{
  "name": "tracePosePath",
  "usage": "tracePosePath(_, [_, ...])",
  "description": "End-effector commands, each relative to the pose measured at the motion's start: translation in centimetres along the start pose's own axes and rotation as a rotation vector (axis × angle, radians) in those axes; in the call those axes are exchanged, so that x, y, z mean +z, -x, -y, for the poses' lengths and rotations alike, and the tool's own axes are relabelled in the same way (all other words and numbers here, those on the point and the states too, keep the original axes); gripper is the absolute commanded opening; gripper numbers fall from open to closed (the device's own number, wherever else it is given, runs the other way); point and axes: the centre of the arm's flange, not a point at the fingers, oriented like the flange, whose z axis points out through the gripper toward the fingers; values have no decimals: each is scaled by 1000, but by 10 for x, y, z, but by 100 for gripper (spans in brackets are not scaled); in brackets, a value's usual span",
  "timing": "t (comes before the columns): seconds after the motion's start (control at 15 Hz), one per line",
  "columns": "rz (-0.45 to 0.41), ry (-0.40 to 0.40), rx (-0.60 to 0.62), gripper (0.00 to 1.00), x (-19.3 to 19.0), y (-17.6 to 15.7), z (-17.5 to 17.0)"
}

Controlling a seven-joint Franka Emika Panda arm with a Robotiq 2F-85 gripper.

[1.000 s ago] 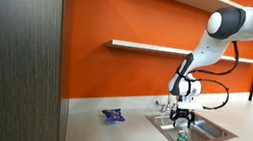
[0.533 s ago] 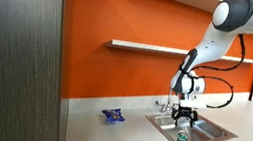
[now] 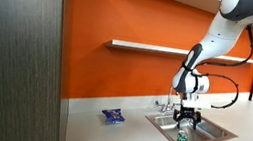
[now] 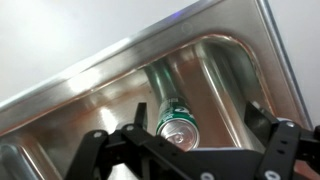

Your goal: Pick up the can and put it in the sink

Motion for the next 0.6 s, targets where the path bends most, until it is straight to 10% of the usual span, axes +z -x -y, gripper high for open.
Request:
tracePosePath(0.0, [-26, 30, -16, 100, -23, 32, 15])
tracePosePath(0.53, [-51, 90, -185, 100, -49, 66, 71])
